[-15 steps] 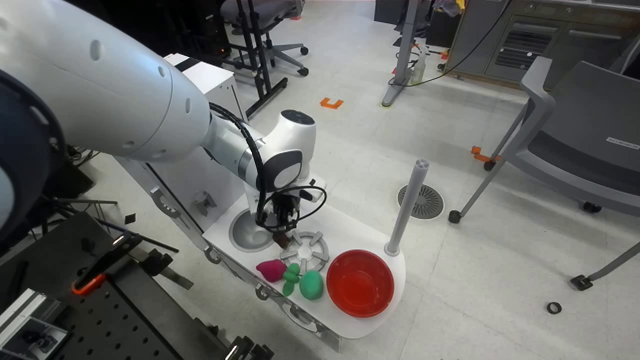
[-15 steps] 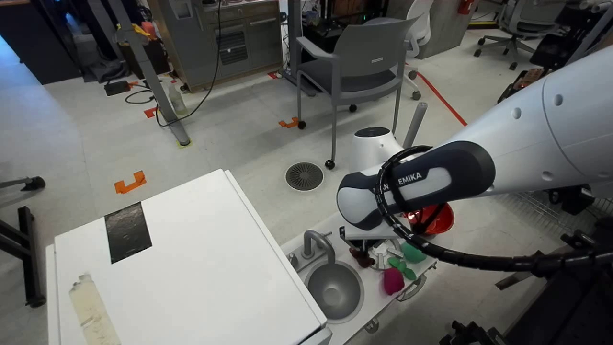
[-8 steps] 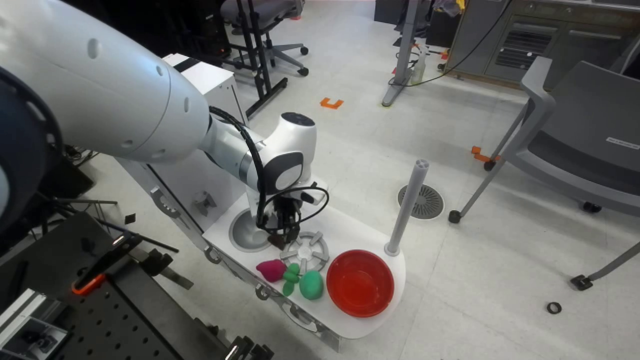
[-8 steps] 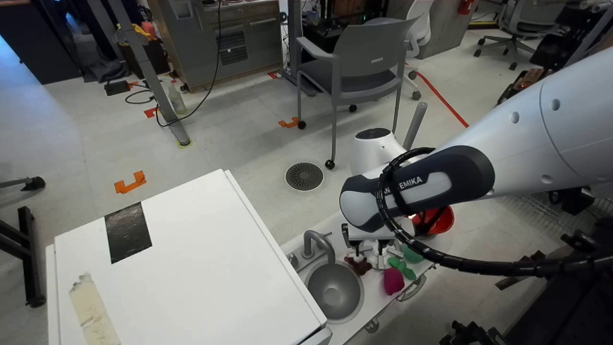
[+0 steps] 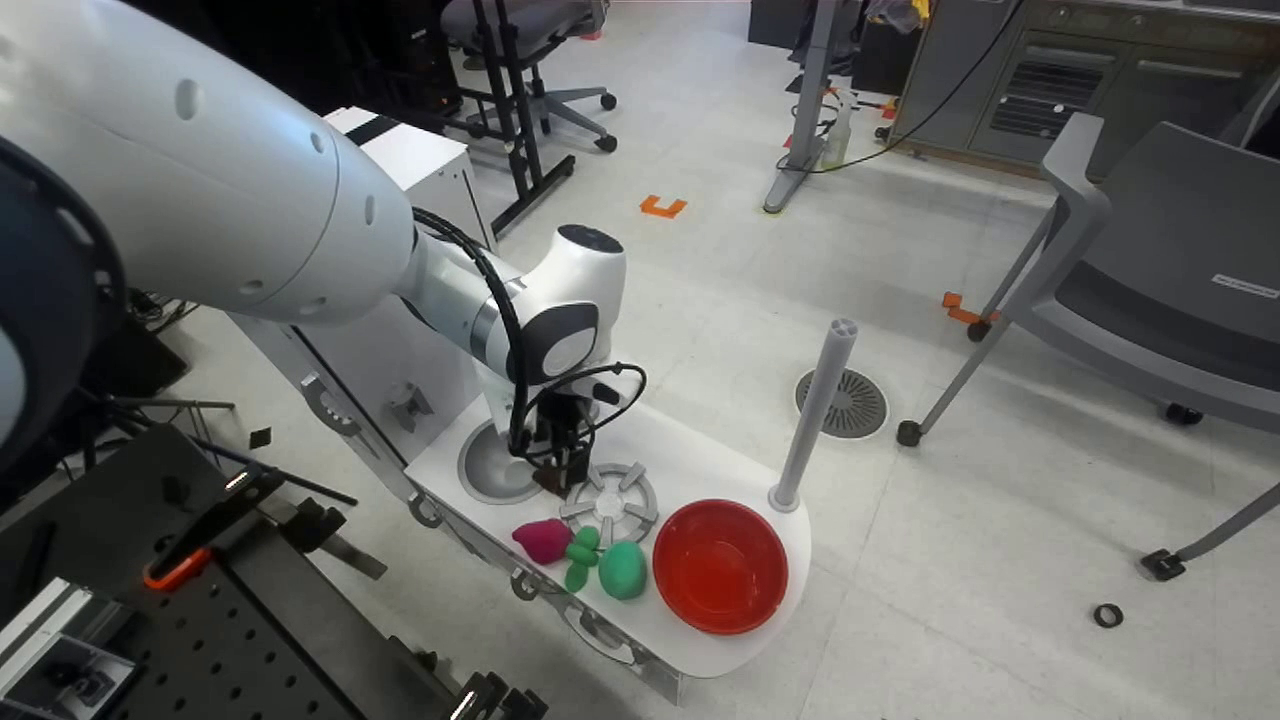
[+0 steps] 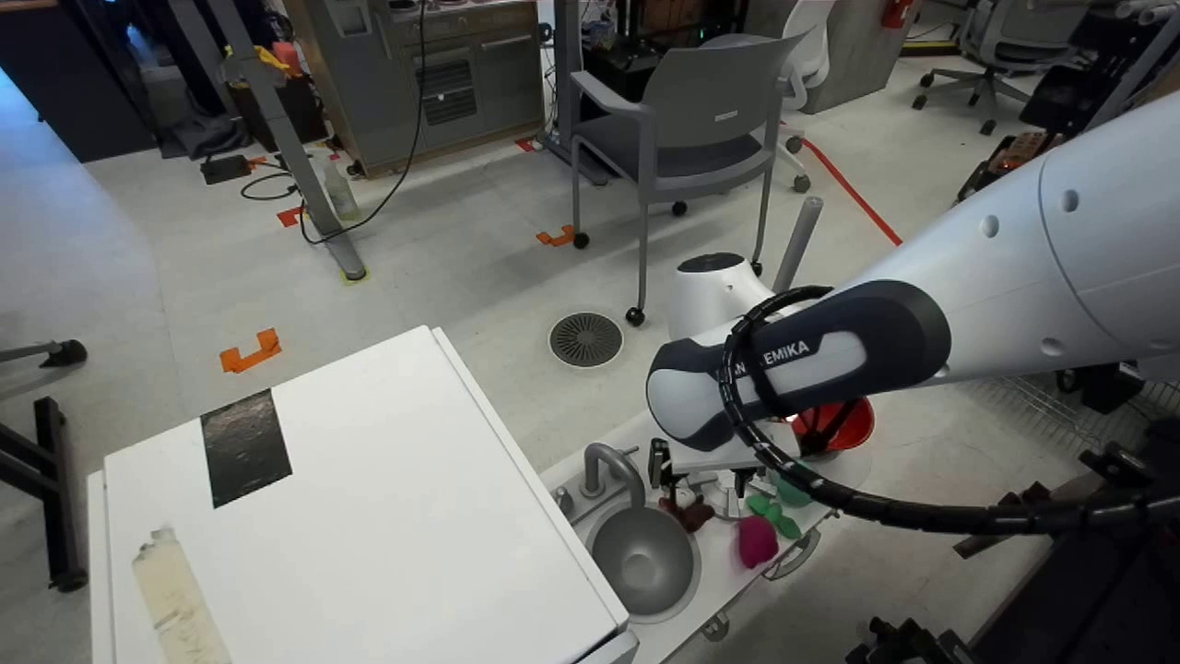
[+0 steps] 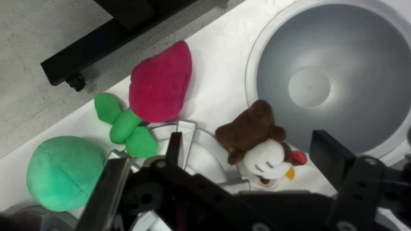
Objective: Pick up the bear plush toy and drop it on the stove
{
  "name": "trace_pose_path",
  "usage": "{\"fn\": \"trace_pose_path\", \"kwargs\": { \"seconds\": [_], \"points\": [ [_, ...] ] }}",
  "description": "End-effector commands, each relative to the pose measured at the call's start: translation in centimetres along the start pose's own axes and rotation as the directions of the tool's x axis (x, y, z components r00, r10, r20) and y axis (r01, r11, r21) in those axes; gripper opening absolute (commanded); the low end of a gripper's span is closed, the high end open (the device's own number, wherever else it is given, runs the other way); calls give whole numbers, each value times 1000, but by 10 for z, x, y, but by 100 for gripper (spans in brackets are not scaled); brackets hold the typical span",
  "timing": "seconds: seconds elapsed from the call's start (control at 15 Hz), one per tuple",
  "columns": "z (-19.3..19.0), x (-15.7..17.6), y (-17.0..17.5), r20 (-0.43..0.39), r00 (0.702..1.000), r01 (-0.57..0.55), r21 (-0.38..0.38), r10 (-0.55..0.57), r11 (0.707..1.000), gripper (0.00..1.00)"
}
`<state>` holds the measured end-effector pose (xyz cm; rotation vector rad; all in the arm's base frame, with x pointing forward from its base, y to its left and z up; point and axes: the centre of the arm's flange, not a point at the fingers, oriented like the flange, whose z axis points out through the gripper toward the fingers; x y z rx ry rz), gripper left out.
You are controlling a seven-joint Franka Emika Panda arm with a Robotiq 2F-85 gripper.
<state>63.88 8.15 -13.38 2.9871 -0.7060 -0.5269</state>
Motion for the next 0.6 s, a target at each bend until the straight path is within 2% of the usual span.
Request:
{"fn": "trace_pose_path", "kwargs": {
  "seconds": [0.0,0.13,0.2,0.53],
  "points": [
    [-5,14,-22,105,994,26,-24,-23,999,100],
    [-16,3,0,193,980,-43,-65,55,997,100],
    [-8,-11,-6,122,993,6,-46,-1,999,100],
    [-8,-12,-4,130,991,2,-52,5,999,100]
  ]
}}
